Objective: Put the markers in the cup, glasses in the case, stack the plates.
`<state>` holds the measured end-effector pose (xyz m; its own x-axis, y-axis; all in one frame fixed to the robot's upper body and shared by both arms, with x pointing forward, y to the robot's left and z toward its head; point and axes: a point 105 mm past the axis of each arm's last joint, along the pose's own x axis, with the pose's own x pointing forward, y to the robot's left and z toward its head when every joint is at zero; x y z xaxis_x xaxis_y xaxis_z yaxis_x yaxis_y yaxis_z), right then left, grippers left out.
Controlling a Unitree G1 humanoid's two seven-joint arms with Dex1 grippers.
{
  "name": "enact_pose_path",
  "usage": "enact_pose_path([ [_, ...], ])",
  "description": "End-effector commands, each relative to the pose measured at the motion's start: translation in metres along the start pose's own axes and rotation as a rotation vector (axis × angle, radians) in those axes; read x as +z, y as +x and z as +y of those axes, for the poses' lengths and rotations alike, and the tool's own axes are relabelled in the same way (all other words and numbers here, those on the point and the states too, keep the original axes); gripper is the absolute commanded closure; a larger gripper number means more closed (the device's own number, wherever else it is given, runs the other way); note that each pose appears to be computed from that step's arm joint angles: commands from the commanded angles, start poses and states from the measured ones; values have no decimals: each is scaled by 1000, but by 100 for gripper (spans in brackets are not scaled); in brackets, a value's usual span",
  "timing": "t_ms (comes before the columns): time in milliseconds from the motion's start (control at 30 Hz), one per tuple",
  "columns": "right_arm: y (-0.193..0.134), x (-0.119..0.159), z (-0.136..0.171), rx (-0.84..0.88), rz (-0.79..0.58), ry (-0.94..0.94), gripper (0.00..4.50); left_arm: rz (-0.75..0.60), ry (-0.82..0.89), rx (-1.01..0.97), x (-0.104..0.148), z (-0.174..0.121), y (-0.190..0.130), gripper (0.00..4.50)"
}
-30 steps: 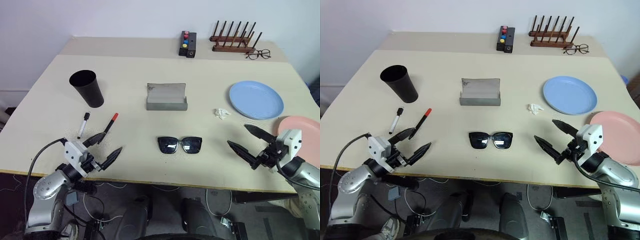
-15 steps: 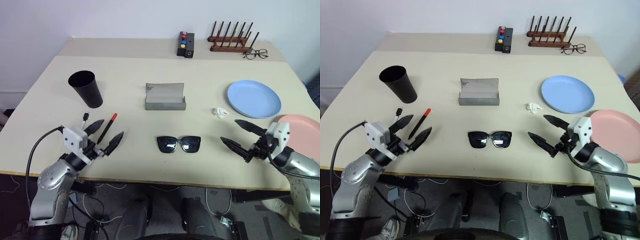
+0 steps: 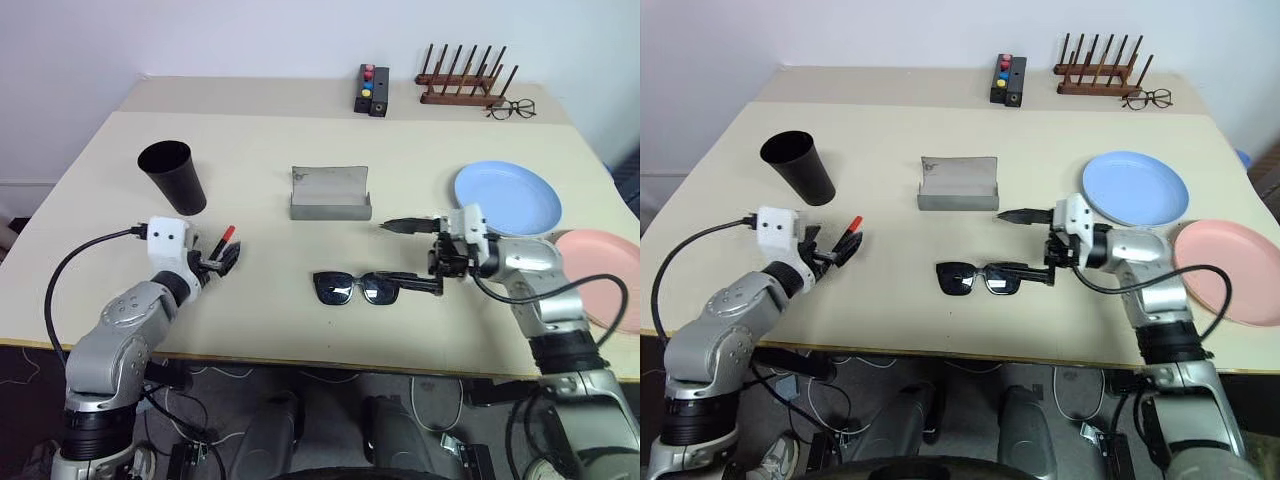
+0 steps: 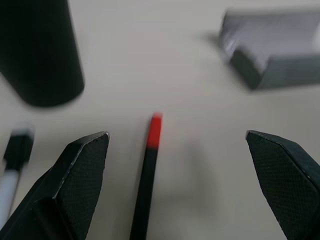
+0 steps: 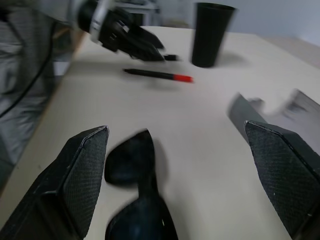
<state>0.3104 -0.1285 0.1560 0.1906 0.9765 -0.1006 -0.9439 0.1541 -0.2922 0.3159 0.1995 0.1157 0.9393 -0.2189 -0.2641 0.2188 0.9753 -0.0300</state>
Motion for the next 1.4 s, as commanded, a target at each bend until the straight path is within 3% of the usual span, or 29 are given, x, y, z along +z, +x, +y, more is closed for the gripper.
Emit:
enact_pose_path([
  [33,11,10,-1,65,-8,-33,7,-19,-12,14,18,1,-1,0],
  [233,19,19,-7,81,8,-50,7,78,50,-24,20,8,-4,0],
  [633,18,-4,-20,11,208,-32,7,135,125,-131,22,21,-9,0],
  [1100,10,-4,-23,-12,275,-47,7,179,127,-120,6,43,7,0],
  [1267,11,1,-24,-16,270,-56,7,218,147,-135,4,30,16,0],
  [1400,11,3,-25,-24,265,-59,0,240,144,-150,2,23,16,181],
])
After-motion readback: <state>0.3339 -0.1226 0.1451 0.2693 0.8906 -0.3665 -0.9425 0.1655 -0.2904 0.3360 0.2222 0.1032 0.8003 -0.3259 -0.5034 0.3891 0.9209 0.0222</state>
